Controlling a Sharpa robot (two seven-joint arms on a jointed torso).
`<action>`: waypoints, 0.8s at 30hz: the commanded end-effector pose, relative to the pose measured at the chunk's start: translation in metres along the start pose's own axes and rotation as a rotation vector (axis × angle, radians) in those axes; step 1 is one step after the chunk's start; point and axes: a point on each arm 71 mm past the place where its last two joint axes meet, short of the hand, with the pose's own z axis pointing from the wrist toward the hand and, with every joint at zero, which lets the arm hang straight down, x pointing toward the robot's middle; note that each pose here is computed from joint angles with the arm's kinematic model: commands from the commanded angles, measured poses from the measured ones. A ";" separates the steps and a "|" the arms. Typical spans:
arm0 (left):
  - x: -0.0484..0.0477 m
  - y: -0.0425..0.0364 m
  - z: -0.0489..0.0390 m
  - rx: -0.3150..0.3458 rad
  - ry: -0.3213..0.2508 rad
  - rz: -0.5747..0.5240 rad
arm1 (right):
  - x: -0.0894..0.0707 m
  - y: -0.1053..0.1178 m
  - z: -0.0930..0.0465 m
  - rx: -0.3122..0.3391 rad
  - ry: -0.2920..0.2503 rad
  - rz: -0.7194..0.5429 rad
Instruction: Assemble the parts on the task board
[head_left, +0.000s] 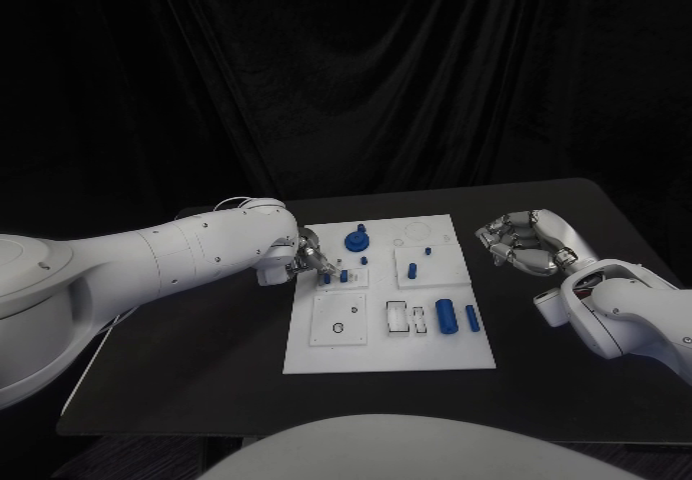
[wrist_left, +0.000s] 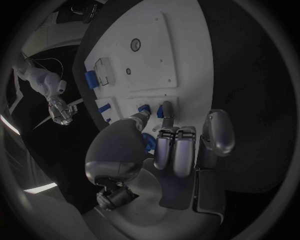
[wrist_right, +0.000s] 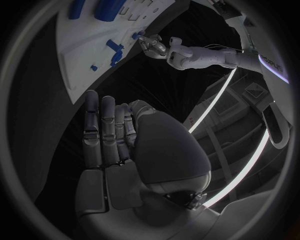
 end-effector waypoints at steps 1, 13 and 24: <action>0.0116 0.0047 0.0055 -0.017 0.031 0.005 | 0.001 -0.001 0.000 0.013 0.010 0.000; 0.0089 0.0146 0.0035 -0.022 -0.003 -0.021 | 0.002 -0.001 0.000 0.016 0.012 0.000; -0.0094 0.0170 -0.0231 0.353 -0.370 -0.091 | -0.001 -0.002 -0.002 0.018 0.006 -0.002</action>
